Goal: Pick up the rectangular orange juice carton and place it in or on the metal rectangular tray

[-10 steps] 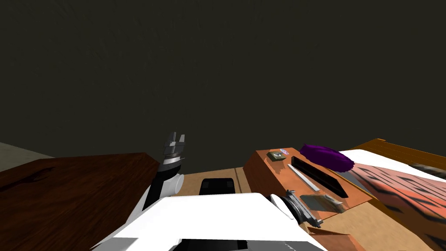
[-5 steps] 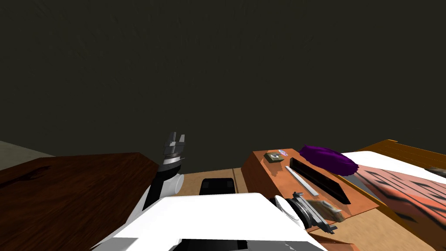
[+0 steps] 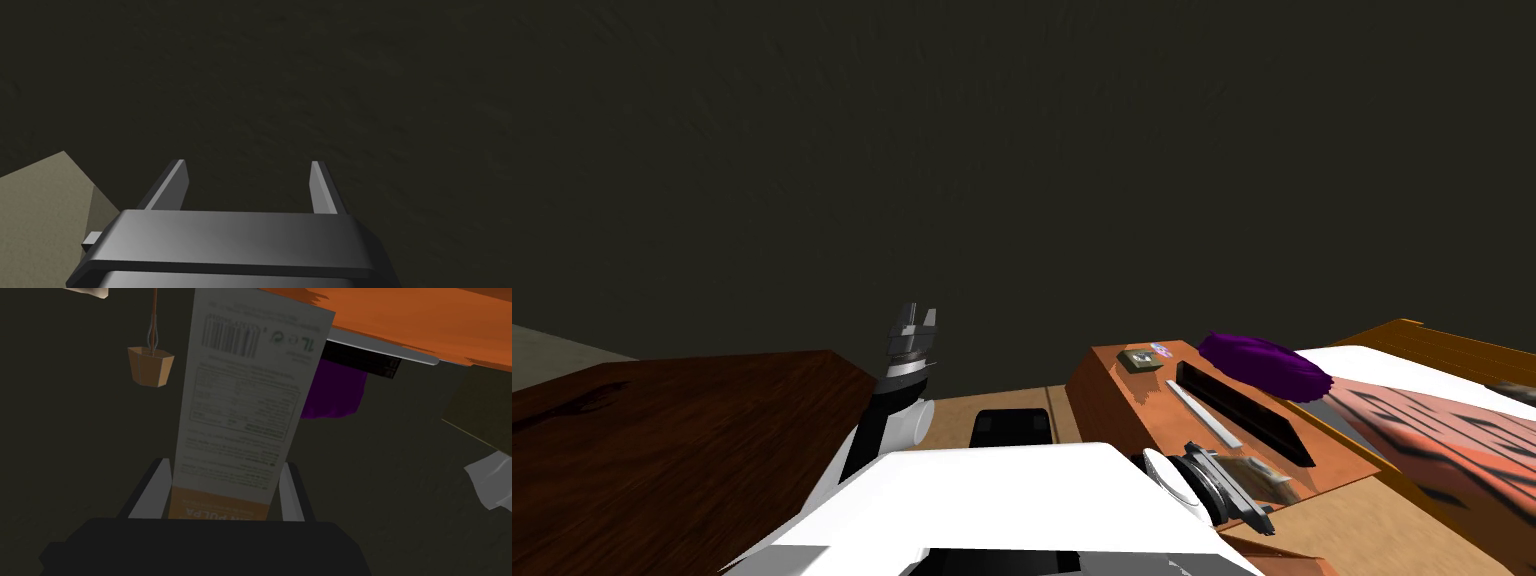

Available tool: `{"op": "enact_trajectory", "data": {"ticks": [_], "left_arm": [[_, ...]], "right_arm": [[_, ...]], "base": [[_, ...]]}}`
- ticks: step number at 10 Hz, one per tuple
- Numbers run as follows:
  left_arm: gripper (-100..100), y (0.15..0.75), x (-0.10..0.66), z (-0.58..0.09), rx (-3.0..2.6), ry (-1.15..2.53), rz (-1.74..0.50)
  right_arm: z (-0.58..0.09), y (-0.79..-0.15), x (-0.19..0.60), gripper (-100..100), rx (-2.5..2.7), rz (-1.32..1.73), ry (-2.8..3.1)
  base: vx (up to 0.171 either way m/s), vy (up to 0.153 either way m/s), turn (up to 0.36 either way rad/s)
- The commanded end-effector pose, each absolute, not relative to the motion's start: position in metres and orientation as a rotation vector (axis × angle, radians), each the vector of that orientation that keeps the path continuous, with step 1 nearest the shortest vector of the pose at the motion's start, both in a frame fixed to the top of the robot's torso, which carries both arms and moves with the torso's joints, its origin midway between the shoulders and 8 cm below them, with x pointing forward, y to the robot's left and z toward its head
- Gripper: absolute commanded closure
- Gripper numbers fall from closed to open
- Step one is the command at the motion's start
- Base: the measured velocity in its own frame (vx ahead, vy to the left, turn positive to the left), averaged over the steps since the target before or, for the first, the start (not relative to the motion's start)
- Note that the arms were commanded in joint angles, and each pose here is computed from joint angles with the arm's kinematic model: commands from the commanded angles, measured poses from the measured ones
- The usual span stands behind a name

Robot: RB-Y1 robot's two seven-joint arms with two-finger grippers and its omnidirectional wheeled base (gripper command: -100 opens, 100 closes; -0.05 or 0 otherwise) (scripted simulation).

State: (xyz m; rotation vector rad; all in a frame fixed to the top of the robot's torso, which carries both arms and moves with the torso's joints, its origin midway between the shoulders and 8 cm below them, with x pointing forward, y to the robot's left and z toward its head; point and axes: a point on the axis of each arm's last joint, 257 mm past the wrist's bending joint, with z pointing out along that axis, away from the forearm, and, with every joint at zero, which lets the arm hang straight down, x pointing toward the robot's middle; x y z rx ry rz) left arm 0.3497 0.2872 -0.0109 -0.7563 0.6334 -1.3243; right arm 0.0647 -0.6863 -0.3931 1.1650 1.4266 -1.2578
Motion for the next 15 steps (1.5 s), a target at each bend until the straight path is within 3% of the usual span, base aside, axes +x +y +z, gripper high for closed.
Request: {"op": "enact_trajectory", "data": {"ticks": [1, 2, 3, 4, 5, 13, 15], "left_arm": [[0, 0.287, 0.35, -0.011, -0.756, 0.633, -1.324], [0, 0.287, 0.35, -0.011, -0.756, 0.633, -1.324], [0, 0.287, 0.35, -0.011, -0.756, 0.633, -1.324], [0, 0.287, 0.35, -0.011, -0.756, 0.633, -1.324], [0, 0.287, 0.35, -0.011, -0.756, 0.633, -1.324], [0, 0.287, 0.35, -0.011, -0.756, 0.633, -1.325], [0, 0.287, 0.35, -0.011, -0.756, 0.633, -1.324]], "right_arm": [[-0.393, -0.686, 0.065, 100, 1.165, -1.258, 1.427], [-0.393, -0.686, 0.065, 0, 1.165, -1.258, 1.427], [-0.393, -0.686, 0.065, 100, 1.165, -1.258, 1.427], [-0.393, -0.686, 0.065, 0, 1.165, -1.258, 1.427], [-0.402, -0.677, 0.066, 100, 1.18, -1.243, 1.443], [-0.428, -0.656, 0.085, 100, 1.26, -1.145, 1.491], [-0.422, -0.666, 0.097, 100, 1.269, -1.119, 1.486]], "base": [[0.0, 0.0, 0.0], [0.0, 0.0, 0.0], [0.0, 0.0, 0.0], [0.0, 0.0, 0.0], [-0.025, 0.104, 0.015], [-0.017, 0.18, 0.024], [0.061, -0.005, 0.089]]}}
